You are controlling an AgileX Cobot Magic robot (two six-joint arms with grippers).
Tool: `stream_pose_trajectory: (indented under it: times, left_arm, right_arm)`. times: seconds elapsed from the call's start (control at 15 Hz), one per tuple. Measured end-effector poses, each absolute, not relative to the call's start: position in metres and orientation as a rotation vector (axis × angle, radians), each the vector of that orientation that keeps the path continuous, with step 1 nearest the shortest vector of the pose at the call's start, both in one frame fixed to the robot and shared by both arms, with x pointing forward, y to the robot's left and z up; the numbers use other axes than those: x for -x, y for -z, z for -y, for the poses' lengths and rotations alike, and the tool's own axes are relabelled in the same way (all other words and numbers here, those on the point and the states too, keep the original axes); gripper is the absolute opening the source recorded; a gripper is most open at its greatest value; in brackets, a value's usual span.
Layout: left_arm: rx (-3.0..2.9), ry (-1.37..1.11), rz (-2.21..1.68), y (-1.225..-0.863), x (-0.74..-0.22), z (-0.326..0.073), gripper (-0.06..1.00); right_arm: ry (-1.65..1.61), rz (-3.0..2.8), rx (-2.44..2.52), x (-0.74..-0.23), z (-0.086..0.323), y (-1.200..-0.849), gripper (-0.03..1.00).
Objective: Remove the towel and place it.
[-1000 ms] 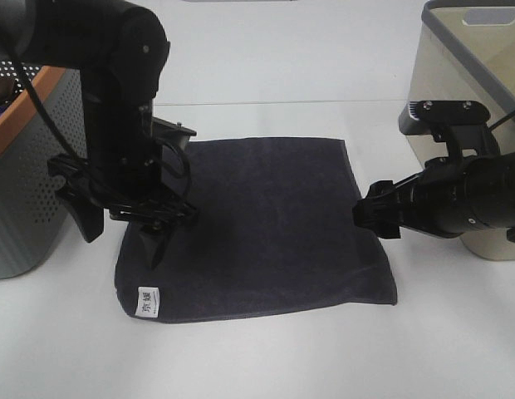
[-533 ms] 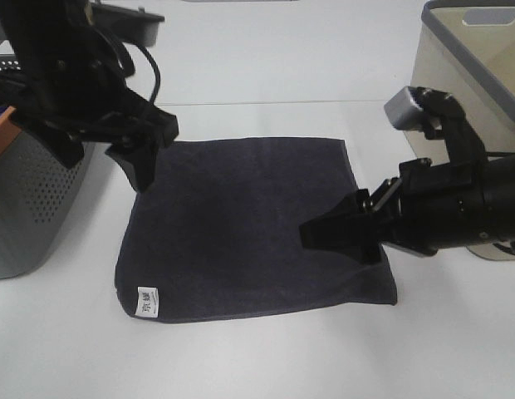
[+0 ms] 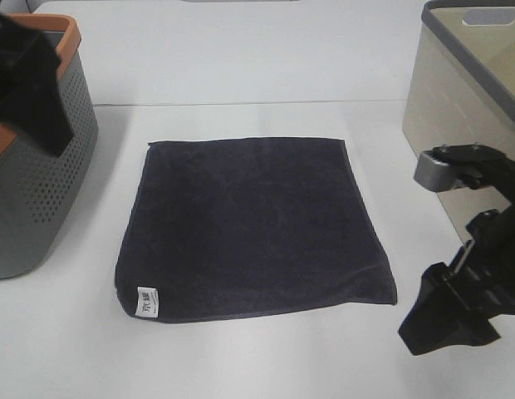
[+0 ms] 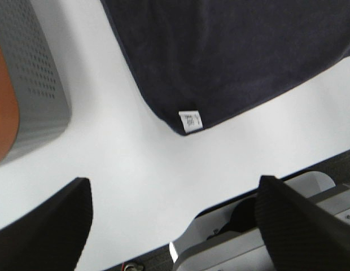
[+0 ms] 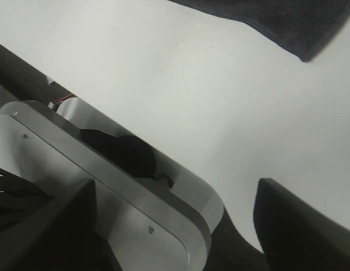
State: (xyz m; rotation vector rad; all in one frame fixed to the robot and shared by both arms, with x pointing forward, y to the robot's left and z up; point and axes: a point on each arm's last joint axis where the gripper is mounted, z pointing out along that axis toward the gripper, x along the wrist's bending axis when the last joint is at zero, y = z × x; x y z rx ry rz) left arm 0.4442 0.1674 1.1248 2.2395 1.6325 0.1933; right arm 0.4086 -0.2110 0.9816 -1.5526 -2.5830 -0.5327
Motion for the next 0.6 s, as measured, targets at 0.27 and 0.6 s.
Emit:
stream_pose_trajectory:
  times: [0.27,0.6]
  left_arm:
    - [-2.202,-0.175,-1.723,-1.098,-0.384,-0.208,0.76]
    - [-2.075,-0.301,-1.614,-1.076,-0.304,-0.264,0.76]
  right_arm:
    - [0.537,2.69,1.735,-0.376,0.238,-1.019,0.73]
    - [0.765,2.84,1.837,-0.334,0.264,-1.048,0.73]
